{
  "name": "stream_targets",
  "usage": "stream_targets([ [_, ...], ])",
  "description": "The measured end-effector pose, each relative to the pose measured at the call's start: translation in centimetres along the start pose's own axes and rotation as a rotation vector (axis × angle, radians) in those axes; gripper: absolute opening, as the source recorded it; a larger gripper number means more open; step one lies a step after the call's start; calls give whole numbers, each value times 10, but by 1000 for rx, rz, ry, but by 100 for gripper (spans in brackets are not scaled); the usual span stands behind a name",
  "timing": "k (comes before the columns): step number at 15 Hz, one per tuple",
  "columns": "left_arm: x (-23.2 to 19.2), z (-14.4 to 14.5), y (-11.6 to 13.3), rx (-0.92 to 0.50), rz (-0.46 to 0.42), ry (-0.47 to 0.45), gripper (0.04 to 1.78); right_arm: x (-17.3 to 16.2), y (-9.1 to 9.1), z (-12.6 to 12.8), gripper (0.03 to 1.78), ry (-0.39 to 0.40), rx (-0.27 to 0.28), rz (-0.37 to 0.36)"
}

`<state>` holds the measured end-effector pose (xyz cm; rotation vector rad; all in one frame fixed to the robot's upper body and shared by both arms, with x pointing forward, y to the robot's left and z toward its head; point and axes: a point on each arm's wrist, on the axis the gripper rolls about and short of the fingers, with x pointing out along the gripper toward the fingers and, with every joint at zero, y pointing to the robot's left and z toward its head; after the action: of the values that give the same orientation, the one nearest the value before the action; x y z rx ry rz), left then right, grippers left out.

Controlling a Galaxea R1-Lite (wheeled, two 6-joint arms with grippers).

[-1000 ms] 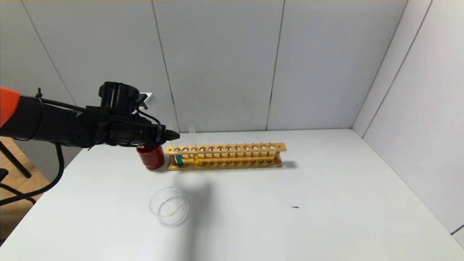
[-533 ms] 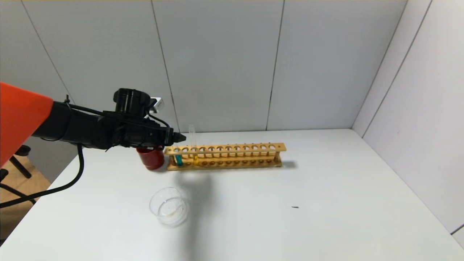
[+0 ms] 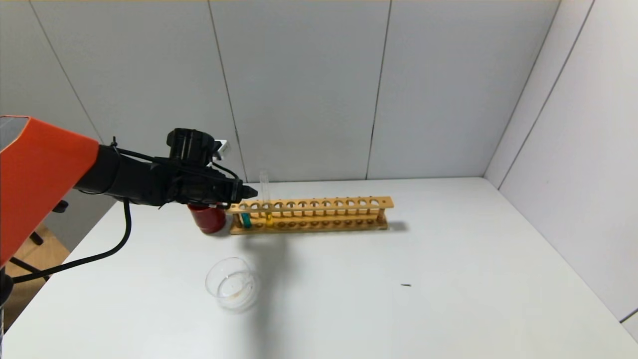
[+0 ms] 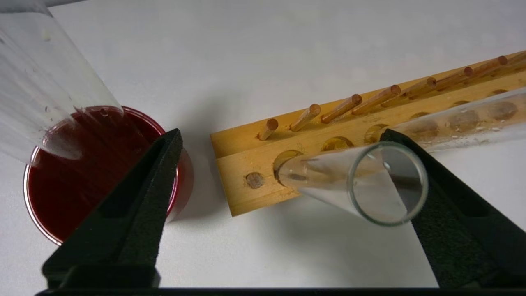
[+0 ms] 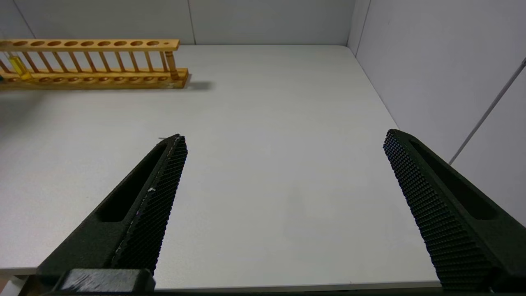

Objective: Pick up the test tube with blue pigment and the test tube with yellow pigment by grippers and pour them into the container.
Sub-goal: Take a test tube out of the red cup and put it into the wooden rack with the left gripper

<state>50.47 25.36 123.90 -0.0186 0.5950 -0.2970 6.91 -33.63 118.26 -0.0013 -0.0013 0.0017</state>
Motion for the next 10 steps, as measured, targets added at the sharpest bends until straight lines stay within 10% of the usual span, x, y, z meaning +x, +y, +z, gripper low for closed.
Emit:
stream_targets([
  [10,14,-8,-3,0,-9,27,32,0,0,0,175,0,0,1],
])
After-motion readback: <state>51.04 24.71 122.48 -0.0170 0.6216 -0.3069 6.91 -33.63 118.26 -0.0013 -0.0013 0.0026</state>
